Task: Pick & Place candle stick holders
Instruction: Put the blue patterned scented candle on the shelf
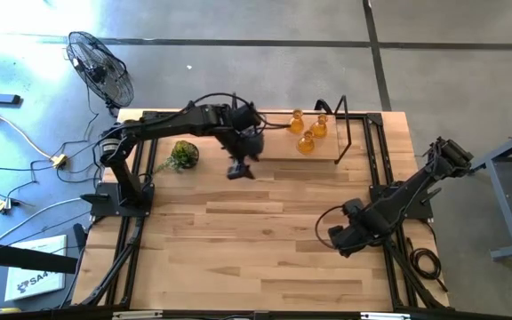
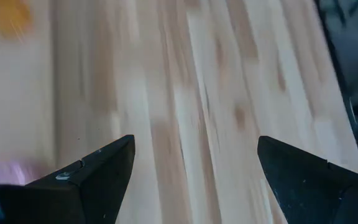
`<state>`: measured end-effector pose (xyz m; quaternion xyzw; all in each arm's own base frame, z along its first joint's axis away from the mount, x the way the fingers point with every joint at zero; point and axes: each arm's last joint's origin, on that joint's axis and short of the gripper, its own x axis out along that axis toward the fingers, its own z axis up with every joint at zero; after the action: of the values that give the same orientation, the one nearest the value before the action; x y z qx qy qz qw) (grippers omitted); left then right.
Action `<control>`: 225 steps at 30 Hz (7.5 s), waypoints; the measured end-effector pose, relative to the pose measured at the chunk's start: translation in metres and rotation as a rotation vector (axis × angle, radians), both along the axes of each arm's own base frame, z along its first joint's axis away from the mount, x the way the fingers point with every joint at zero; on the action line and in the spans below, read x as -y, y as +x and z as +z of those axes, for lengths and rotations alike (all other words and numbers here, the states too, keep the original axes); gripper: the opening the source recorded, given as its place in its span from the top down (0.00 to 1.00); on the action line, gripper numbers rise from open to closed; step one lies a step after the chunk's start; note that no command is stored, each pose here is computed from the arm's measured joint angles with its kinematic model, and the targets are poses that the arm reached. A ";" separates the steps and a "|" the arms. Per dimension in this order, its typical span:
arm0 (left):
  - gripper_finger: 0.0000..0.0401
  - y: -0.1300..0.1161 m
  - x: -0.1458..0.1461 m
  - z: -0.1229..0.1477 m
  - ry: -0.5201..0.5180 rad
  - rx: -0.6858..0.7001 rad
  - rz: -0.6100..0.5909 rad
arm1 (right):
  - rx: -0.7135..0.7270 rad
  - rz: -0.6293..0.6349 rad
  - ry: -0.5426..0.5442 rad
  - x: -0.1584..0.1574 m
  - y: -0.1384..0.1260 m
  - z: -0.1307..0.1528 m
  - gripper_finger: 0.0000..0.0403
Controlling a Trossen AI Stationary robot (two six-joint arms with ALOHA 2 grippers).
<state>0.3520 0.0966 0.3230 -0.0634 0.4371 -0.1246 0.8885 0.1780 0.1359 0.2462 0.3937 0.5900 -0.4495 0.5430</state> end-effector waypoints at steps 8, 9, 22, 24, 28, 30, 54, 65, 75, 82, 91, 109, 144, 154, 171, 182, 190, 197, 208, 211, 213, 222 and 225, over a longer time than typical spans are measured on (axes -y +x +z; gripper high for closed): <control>0.16 -0.018 0.007 -0.009 -0.060 -0.196 -0.057 | -0.006 0.001 -0.019 0.001 -0.002 -0.001 0.08; 0.16 -0.019 0.007 -0.009 -0.067 -0.201 -0.058 | -0.006 0.002 -0.013 0.001 -0.002 -0.003 0.08; 0.16 -0.019 0.004 -0.010 0.024 -0.228 -0.007 | 0.067 0.031 0.095 0.016 -0.024 -0.061 0.08; 0.16 -0.018 0.004 -0.010 0.027 -0.221 -0.006 | 0.084 0.024 0.111 0.018 -0.027 -0.068 0.08; 0.16 -0.016 0.003 -0.009 0.035 -0.195 -0.004 | 0.097 0.004 0.133 0.022 -0.032 -0.077 0.08; 0.16 -0.013 0.003 -0.008 0.046 -0.165 -0.003 | 0.105 0.000 0.122 0.022 -0.031 -0.079 0.08; 0.16 0.009 -0.004 0.006 0.098 0.101 0.051 | 0.176 0.055 0.064 0.047 -0.013 -0.078 0.08; 0.16 0.009 -0.004 0.006 0.098 0.100 0.051 | 0.187 0.056 0.061 0.061 -0.005 -0.078 0.08; 0.16 0.009 -0.004 0.006 0.098 0.100 0.050 | 0.178 0.037 0.122 0.062 -0.010 -0.092 0.08; 0.16 0.009 -0.004 0.006 0.098 0.101 0.050 | 0.227 0.044 0.140 0.060 -0.006 -0.093 0.08; 0.16 0.011 -0.005 0.008 0.103 0.123 0.050 | 0.223 0.022 0.130 0.061 -0.006 -0.093 0.08; 0.16 0.015 -0.004 0.013 -0.023 0.168 0.102 | 0.240 0.101 0.026 0.061 -0.008 -0.093 0.31; 0.16 -0.089 0.044 0.008 -0.107 0.827 -0.810 | 0.550 0.770 -0.667 0.053 0.050 0.041 0.31; 0.16 -0.057 0.048 0.010 0.161 0.793 -0.216 | 0.579 0.849 -0.752 0.052 0.058 0.046 0.31; 0.16 -0.055 0.056 0.011 0.097 0.782 -0.186 | 0.584 0.869 -0.742 0.052 0.058 0.047 0.31; 0.16 -0.054 0.052 0.010 0.189 0.757 -0.059 | 0.589 0.859 -0.739 0.052 0.058 0.047 0.31; 0.16 -0.042 0.042 -0.009 0.376 0.653 0.089 | 0.585 0.861 -0.738 0.052 0.059 0.046 0.31; 0.16 -0.015 0.040 -0.033 0.462 0.667 0.047 | 0.583 0.854 -0.714 0.056 0.061 0.045 0.31; 0.16 -0.001 0.059 -0.020 0.460 0.695 -0.059 | 0.578 0.860 -0.707 0.058 0.062 0.045 0.31; 0.16 0.000 0.070 -0.018 0.447 0.700 -0.092 | 0.578 0.861 -0.712 0.058 0.062 0.045 0.31; 0.16 0.003 0.075 -0.017 0.444 0.689 -0.112 | 0.579 0.860 -0.712 0.058 0.062 0.045 0.31; 0.16 0.033 0.096 -0.025 0.514 0.597 -0.146 | 0.592 0.860 -0.705 0.058 0.063 0.046 0.31; 0.16 0.044 0.094 -0.023 0.510 0.571 -0.147 | 0.592 0.861 -0.702 0.058 0.063 0.046 0.31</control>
<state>0.3957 0.0021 0.3000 0.2279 0.1926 -0.0878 0.9504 0.2411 0.0783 0.2918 0.0269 0.3375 -0.2291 0.9126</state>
